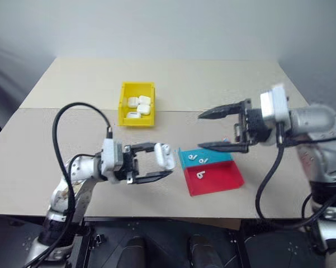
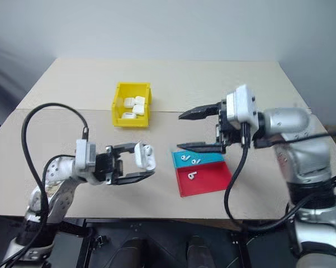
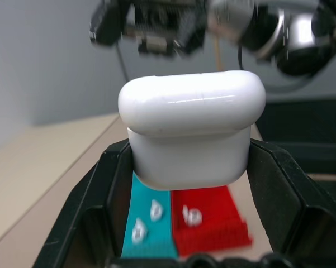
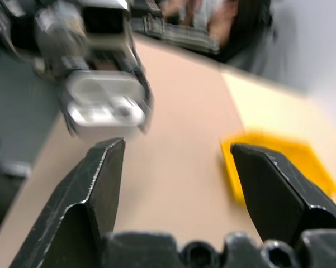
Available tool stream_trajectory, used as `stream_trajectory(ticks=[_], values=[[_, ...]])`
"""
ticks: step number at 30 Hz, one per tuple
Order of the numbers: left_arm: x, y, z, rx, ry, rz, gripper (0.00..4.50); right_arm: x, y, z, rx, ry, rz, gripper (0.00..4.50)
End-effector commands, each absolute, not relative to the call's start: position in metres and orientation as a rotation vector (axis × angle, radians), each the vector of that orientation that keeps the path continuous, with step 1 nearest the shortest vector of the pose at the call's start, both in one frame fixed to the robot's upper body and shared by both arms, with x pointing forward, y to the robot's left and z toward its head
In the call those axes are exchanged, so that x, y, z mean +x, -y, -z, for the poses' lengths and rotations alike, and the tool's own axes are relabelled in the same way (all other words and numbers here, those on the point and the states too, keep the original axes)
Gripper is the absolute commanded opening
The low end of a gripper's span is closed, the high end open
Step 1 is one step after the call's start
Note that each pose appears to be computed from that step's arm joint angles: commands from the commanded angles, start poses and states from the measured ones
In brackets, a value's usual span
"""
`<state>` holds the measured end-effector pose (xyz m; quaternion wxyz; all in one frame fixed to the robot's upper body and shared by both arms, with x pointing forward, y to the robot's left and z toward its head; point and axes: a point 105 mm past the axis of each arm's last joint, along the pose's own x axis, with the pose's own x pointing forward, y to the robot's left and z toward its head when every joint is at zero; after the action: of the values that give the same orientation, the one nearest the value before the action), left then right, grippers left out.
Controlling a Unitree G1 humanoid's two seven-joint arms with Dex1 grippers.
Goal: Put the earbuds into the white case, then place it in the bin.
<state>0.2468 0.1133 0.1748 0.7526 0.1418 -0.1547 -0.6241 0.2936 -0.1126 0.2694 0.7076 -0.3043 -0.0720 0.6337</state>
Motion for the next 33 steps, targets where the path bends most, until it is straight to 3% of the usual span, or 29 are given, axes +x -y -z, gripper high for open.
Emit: stream_trajectory(ticks=[1,4,11,12,15,33], values=[[0.235,-0.128,-0.183,0.378,0.366,1.331,2.78,0.314,0.122,-0.255,-0.893,-0.025,-1.368,3.58],[0.231,-0.136,-0.177,0.404,0.339,1.285,2.78,0.331,0.125,-0.238,-1.07,-0.179,-1.378,3.58],[0.232,-0.135,-0.168,0.415,0.336,1.206,2.78,0.355,0.106,-0.209,-1.318,-0.346,-1.436,3.58],[0.233,-0.133,-0.168,0.414,0.342,1.197,2.78,0.357,0.102,-0.206,-1.335,-0.351,-1.443,3.58],[0.233,-0.129,-0.169,0.399,0.352,1.185,2.78,0.361,0.093,-0.201,-1.377,-0.337,-1.469,2.98],[0.228,-0.117,-0.167,0.388,0.367,1.198,2.78,0.36,0.069,-0.172,-1.557,-0.277,-1.602,2.98]])
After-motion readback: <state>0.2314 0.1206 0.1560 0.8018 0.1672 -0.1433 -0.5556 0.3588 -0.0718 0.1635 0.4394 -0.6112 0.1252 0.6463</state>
